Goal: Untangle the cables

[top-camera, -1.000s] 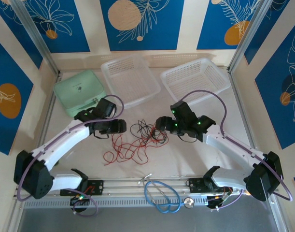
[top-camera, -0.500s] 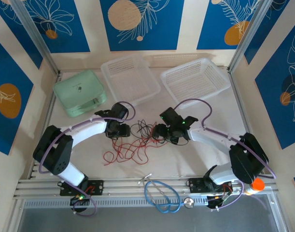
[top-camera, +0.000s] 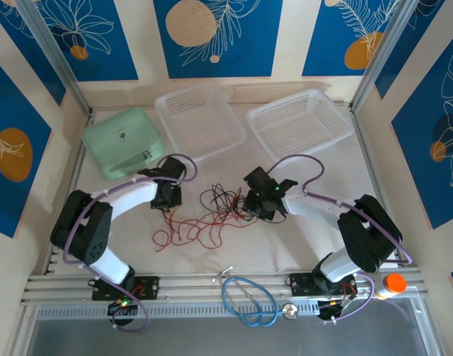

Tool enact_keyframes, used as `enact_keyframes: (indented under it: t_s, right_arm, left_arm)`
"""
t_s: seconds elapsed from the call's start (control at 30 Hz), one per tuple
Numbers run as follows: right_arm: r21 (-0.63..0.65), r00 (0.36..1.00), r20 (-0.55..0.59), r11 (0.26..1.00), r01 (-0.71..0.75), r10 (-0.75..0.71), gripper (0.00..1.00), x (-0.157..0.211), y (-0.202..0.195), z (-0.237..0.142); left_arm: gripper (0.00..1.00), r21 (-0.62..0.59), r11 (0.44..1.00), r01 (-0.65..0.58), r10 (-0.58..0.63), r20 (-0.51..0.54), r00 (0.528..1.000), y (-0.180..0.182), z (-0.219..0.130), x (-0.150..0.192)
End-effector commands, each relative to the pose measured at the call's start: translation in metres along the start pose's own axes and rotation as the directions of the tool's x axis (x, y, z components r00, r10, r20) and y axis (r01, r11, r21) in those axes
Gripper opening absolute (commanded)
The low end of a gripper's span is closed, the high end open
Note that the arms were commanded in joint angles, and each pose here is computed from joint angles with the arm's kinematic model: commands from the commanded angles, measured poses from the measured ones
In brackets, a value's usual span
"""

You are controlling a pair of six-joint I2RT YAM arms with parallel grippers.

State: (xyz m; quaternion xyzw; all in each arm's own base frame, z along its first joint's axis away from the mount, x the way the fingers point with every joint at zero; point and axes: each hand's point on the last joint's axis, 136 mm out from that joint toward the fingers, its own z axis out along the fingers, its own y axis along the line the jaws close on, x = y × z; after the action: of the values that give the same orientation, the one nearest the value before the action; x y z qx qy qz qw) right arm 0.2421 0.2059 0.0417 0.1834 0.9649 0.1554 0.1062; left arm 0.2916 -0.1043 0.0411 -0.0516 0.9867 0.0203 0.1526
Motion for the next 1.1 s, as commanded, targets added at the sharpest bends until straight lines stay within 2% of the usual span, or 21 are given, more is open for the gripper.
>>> enact_keyframes:
  t_s: [0.0,0.1,0.23,0.3,0.33,0.4,0.47,0.57,0.63,0.7,0.8,0.93,1.0,1.07]
  right_arm:
    - [0.048,0.998,0.014,0.997,-0.054,0.054,0.16,-0.002,-0.027,0.002]
    - [0.055,0.995,0.007,0.993,-0.103,0.103,0.06,-0.001,-0.044,0.003]
    - [0.056,0.990,0.016,0.988,-0.142,0.142,0.02,0.001,-0.061,-0.005]
    - [0.057,0.991,0.030,0.989,-0.134,0.133,0.02,0.000,-0.064,-0.013]
    - [0.051,0.992,0.035,0.991,-0.123,0.121,0.03,-0.001,-0.063,-0.019]
    - [0.022,0.995,0.042,0.995,-0.093,0.092,0.08,-0.002,-0.057,-0.031]
    - [-0.022,0.996,0.047,0.997,-0.071,0.072,0.18,-0.003,-0.046,-0.043]
    - [-0.101,0.997,0.045,0.993,-0.061,0.066,0.40,-0.005,-0.027,-0.054]
    - [-0.167,0.998,0.024,0.984,-0.057,0.062,0.52,-0.006,-0.009,-0.056]
    - [-0.215,0.998,-0.003,0.975,-0.061,0.062,0.63,-0.006,0.008,-0.055]
    - [-0.268,0.995,-0.061,0.960,-0.087,0.073,0.74,-0.006,0.035,-0.046]
    - [-0.292,0.976,-0.152,0.936,-0.195,0.156,0.76,-0.003,0.064,-0.025]
    - [-0.263,0.961,-0.188,0.932,-0.249,0.203,0.76,-0.001,0.072,-0.014]
    - [-0.176,0.943,-0.213,0.939,-0.296,0.257,0.75,0.005,0.071,-0.004]
  left_arm:
    - [0.04,-0.062,0.998,0.024,-0.021,0.048,0.999,0.038,-0.018,-0.011]
    - [0.05,-0.068,0.996,0.053,-0.047,0.088,0.995,0.055,-0.032,-0.020]
    - [0.07,-0.060,0.996,0.070,-0.061,0.142,0.988,0.065,-0.050,-0.030]
    - [0.15,-0.026,0.997,0.066,-0.061,0.157,0.986,0.060,-0.058,-0.034]
    - [0.22,0.013,0.998,0.059,-0.061,0.160,0.985,0.054,-0.063,-0.035]
    - [0.35,0.078,0.995,0.056,-0.068,0.165,0.984,0.043,-0.074,-0.036]
    - [0.52,0.114,0.993,0.040,-0.060,0.178,0.982,0.035,-0.089,-0.035]
    - [0.67,0.140,0.990,-0.006,-0.023,0.209,0.978,0.022,-0.114,-0.035]
    - [0.73,0.189,0.981,-0.053,0.009,0.223,0.975,0.004,-0.129,-0.034]
    - [0.77,0.244,0.964,-0.108,0.050,0.232,0.971,-0.018,-0.139,-0.033]
    - [0.79,0.307,0.934,-0.183,0.115,0.227,0.967,-0.055,-0.140,-0.031]
    - [0.79,0.335,0.912,-0.235,0.187,0.170,0.967,-0.097,-0.112,-0.027]
    - [0.79,0.327,0.914,-0.241,0.206,0.138,0.969,-0.111,-0.093,-0.024]
    - [0.78,0.312,0.919,-0.242,0.220,0.105,0.970,-0.122,-0.074,-0.021]
